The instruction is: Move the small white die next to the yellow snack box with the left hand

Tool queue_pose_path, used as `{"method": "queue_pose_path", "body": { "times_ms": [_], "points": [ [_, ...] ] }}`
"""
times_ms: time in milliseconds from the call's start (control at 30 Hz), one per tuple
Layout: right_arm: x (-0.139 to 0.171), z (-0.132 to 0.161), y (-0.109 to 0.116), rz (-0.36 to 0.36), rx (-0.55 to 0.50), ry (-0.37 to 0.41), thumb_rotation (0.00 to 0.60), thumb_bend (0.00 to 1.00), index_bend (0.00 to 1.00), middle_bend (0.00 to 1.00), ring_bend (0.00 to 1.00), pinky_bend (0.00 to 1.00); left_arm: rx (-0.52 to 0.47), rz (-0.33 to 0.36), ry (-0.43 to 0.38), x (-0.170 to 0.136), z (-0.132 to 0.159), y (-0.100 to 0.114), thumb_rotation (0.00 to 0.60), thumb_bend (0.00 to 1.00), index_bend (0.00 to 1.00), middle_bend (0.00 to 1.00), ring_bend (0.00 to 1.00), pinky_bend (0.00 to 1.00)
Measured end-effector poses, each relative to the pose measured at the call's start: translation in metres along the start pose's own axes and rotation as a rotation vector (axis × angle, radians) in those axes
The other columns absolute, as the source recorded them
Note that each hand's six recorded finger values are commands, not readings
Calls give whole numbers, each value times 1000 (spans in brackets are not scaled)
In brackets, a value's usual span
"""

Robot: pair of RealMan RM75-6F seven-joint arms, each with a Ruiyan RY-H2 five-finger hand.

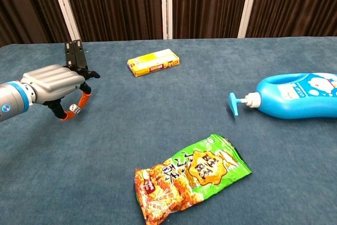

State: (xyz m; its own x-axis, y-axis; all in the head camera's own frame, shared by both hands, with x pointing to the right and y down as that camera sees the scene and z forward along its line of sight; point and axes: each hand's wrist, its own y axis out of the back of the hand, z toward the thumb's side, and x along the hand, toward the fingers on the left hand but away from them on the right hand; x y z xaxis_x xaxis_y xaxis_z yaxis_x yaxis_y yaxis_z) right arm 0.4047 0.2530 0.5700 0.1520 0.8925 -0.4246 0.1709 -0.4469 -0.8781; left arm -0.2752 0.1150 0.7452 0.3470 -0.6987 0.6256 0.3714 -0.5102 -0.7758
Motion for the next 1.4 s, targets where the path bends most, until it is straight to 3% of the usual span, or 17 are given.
{"method": "queue_pose_path", "body": {
  "times_ms": [300, 400, 567, 733, 1000, 1400],
  "points": [
    [2, 3, -1, 3, 7, 9, 600, 80, 0, 0, 0, 0, -50, 131, -60, -11, 23, 40, 600, 512, 548, 0, 0, 0],
    [2, 3, 1, -4, 2, 8, 600, 80, 0, 0, 0, 0, -52, 214, -85, -16, 36, 63, 600, 498, 473, 0, 0, 0],
    [3, 3, 5, -14, -3, 8, 600, 80, 0, 0, 0, 0, -48, 314, -117, -25, 54, 93, 600, 457, 175, 0, 0, 0],
    [4, 3, 6, -15, -3, 8, 600, 80, 0, 0, 0, 0, -53, 367, -101, -36, 52, 111, 600, 438, 108, 0, 0, 0],
    [3, 0, 6, -16, 3, -5, 600, 80, 0, 0, 0, 0, -121, 380, -12, -65, 15, 99, 600, 427, 107, 0, 0, 0],
    [2, 0, 4, -24, 32, -3, 600, 80, 0, 0, 0, 0, -205, 397, 202, -167, -44, 48, 600, 394, 64, 0, 0, 0]
  ]
}}
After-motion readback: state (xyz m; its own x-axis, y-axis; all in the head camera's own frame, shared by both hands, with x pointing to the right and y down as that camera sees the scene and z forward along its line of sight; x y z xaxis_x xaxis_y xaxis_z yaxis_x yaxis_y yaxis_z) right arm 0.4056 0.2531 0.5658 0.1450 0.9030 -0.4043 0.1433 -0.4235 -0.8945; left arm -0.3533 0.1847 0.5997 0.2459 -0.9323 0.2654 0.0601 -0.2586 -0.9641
